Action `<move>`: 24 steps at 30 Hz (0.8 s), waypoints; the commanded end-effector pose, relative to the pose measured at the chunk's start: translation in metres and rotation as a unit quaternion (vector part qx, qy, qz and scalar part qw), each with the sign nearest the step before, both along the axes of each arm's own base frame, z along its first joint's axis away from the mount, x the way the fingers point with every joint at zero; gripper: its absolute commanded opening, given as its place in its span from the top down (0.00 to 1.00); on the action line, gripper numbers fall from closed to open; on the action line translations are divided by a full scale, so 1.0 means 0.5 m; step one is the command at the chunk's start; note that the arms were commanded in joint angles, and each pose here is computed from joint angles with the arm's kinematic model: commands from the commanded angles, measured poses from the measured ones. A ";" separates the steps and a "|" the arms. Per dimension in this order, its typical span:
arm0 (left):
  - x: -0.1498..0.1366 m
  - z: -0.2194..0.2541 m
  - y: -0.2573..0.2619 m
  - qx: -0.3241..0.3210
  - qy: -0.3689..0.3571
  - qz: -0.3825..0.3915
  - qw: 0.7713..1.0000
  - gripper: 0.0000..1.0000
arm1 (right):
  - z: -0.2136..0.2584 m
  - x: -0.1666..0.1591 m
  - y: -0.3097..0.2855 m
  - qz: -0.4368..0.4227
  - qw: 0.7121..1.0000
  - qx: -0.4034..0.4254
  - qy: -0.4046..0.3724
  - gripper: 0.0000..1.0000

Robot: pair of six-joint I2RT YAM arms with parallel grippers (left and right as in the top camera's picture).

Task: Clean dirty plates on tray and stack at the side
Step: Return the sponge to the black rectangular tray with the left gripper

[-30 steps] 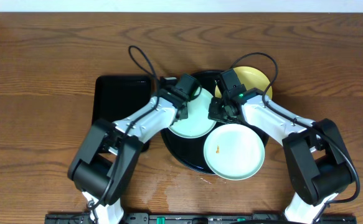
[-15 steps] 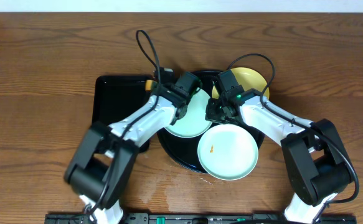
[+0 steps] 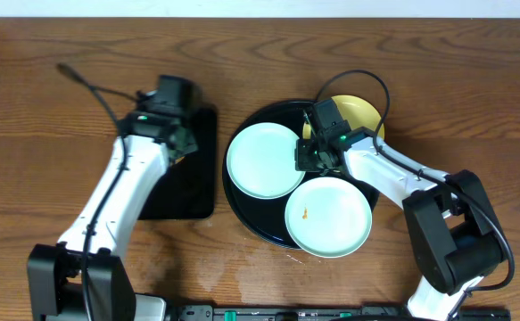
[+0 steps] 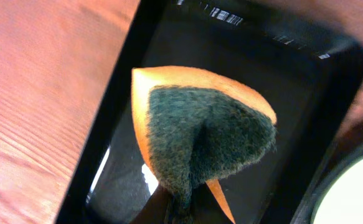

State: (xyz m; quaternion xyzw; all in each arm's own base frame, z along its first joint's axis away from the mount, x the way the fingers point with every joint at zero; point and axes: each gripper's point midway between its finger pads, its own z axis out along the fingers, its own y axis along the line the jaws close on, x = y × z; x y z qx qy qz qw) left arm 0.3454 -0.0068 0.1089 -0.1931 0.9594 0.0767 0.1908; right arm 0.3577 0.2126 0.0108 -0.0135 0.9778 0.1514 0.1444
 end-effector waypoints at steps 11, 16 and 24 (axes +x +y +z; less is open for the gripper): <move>-0.042 -0.107 -0.013 -0.091 0.052 -0.038 0.994 0.62 | 0.047 0.030 0.012 0.130 0.988 -0.032 -0.080 0.99; -0.039 -0.105 -0.013 -0.088 0.050 -0.050 0.994 0.37 | 0.121 0.053 -0.018 0.127 0.978 -0.081 -0.142 0.99; -0.034 -0.083 -0.015 -0.090 0.032 -0.052 0.994 0.32 | 0.234 0.057 -0.032 0.149 0.947 -0.160 -0.234 0.99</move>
